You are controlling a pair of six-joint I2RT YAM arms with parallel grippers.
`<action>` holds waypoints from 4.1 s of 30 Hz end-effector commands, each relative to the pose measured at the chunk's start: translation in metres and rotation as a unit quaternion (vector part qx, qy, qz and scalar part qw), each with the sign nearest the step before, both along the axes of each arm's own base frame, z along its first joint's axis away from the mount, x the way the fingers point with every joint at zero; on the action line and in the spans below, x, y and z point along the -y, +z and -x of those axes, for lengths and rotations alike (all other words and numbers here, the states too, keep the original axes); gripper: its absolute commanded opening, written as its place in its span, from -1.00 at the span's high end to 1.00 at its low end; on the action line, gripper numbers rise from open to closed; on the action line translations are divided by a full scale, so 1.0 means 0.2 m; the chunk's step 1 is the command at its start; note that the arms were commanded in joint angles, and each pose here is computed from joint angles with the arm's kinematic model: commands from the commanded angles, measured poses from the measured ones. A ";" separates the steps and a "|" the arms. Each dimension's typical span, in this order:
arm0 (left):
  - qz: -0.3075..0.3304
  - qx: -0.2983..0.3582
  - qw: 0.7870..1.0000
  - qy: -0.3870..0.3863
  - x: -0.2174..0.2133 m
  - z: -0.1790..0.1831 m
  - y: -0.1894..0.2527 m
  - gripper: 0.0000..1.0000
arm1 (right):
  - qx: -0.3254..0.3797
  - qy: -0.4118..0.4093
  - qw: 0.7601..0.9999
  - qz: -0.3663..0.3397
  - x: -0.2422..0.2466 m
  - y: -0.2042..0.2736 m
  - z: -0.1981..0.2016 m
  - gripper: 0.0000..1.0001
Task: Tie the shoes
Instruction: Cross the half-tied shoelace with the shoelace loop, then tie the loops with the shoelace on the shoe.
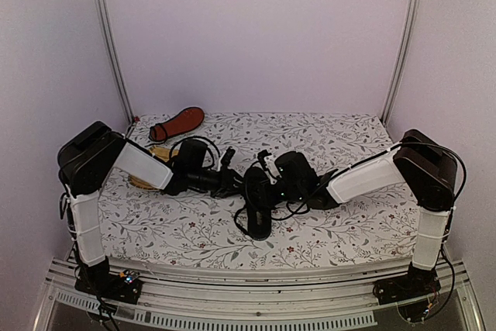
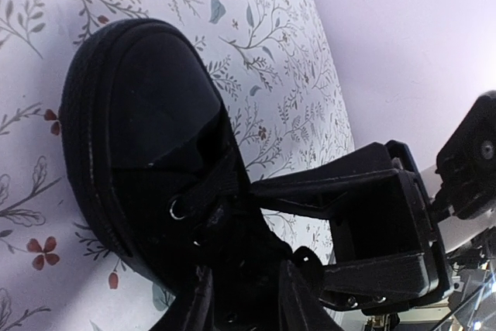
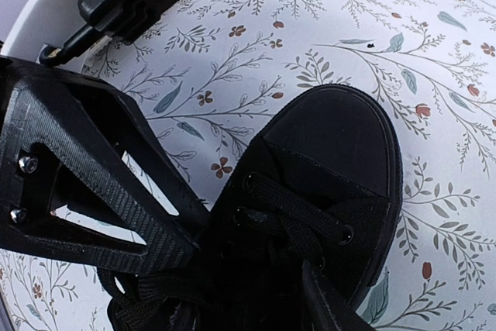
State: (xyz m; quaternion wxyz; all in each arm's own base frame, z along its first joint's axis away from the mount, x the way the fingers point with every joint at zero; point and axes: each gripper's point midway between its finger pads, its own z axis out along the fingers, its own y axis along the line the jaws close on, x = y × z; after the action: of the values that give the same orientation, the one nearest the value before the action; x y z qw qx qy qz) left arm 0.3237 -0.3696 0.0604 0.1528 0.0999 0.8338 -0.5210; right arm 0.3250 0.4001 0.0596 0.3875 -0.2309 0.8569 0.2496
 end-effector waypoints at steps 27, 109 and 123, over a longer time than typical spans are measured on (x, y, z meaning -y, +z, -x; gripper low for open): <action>0.033 0.046 0.998 0.032 0.00 -0.03 0.15 -0.07 | 0.007 -0.007 1.000 -0.006 0.01 0.04 -0.01 0.18; 0.069 0.019 0.997 0.013 0.06 0.06 0.13 1.00 | 0.105 0.109 0.987 0.047 -0.22 0.26 0.16 0.08; 0.071 0.021 0.997 0.008 0.07 0.06 0.14 1.00 | 0.089 0.113 0.987 0.070 -0.25 0.15 0.15 0.31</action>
State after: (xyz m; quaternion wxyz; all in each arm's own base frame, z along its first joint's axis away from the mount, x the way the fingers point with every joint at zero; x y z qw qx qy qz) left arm 0.3164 -0.3743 0.0695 0.1723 0.0703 0.8086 -0.5581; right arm 0.2934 0.4413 0.0958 0.4183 -0.3663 0.8031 0.2142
